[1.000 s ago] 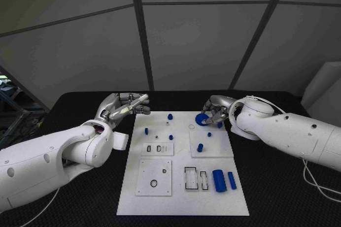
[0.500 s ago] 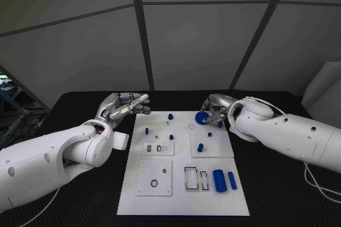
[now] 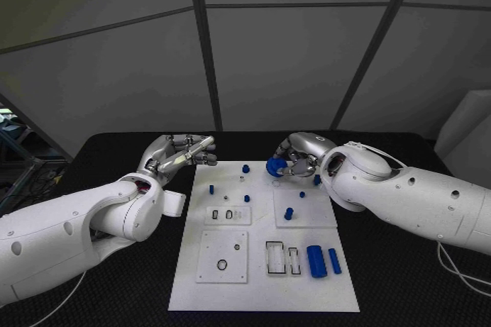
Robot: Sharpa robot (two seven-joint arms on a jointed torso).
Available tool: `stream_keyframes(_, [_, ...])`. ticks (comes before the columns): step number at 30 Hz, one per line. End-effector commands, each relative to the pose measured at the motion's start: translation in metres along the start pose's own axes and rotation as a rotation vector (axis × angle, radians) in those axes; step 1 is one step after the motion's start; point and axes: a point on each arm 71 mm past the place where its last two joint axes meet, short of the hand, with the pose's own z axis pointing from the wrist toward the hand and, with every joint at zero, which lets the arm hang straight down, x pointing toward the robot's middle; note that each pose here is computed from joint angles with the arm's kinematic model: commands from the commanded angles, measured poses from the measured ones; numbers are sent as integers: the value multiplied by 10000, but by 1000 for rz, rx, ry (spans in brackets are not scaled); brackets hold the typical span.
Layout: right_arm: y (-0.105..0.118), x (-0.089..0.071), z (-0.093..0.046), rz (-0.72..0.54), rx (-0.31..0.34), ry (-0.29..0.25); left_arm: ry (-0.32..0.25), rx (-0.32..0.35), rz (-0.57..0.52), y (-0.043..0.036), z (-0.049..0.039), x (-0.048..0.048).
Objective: Assemble the parts on the task board
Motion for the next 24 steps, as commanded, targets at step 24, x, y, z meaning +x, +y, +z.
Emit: stream_keyframes(24, [710,400,380,-38,-111,16,20,5,-9,-5,24,57])
